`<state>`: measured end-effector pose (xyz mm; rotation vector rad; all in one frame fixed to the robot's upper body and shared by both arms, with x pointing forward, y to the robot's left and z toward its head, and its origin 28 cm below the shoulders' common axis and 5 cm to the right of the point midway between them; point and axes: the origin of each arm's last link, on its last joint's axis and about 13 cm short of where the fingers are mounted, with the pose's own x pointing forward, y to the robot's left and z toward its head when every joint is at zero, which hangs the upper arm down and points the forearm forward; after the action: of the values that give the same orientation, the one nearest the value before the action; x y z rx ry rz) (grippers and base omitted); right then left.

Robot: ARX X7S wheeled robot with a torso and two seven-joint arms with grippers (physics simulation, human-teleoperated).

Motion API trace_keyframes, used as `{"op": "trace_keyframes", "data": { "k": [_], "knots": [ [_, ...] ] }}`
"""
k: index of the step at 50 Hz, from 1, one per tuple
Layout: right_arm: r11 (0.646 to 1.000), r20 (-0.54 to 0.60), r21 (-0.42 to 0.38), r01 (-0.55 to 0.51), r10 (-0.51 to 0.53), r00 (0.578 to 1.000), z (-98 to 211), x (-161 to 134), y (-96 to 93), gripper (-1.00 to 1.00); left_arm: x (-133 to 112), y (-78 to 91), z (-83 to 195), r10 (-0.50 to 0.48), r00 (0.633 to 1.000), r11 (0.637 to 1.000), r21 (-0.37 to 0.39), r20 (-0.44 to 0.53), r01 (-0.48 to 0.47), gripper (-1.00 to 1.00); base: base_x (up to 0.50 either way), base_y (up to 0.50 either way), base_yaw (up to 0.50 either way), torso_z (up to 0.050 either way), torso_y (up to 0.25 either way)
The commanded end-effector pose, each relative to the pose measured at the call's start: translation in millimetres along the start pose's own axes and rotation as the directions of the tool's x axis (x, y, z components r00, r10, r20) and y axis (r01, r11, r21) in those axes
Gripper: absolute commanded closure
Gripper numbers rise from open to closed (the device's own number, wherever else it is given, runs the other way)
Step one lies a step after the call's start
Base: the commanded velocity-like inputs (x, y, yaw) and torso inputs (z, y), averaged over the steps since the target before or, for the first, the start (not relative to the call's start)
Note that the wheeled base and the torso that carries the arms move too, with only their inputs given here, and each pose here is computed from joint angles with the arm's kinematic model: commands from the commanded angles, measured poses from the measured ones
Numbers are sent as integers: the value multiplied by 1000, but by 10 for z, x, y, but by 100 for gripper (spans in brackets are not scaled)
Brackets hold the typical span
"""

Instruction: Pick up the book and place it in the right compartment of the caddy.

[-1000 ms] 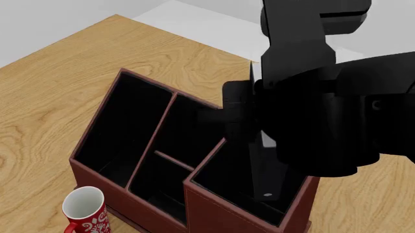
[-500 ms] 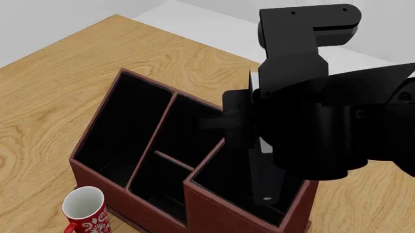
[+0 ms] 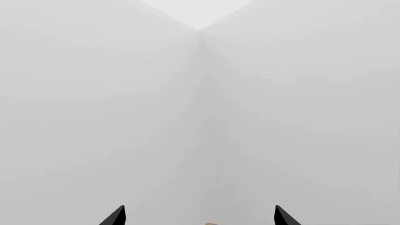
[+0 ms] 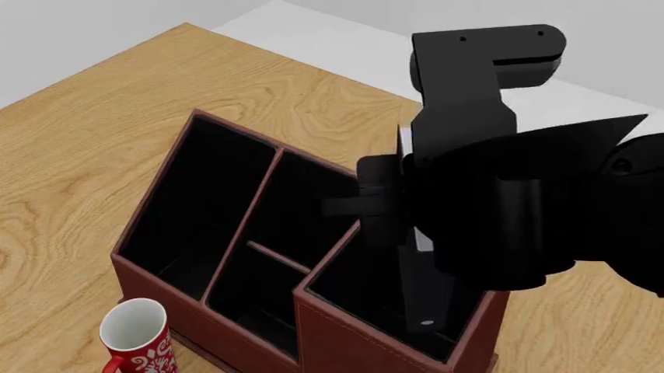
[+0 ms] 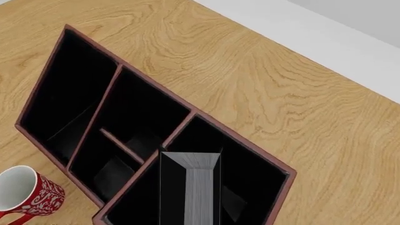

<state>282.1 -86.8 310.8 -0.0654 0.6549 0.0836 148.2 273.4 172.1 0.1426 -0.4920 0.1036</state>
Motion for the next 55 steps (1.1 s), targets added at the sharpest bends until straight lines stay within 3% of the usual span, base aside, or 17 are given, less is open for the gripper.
{"op": "trace_keyframes", "data": {
  "k": [1,55],
  "knots": [
    [1000,29,-11,14,-14,999,17,61,-37,100,-1,-2,2,0,1000,1000,5,-1,0,-100,0,0,0,10,0],
    [999,3,-38,20,-20,1000,-146,540,-81,100,43,-54,-57,-19,1000,999,34,-15,19,-100,0,0,0,0,1]
  ]
}}
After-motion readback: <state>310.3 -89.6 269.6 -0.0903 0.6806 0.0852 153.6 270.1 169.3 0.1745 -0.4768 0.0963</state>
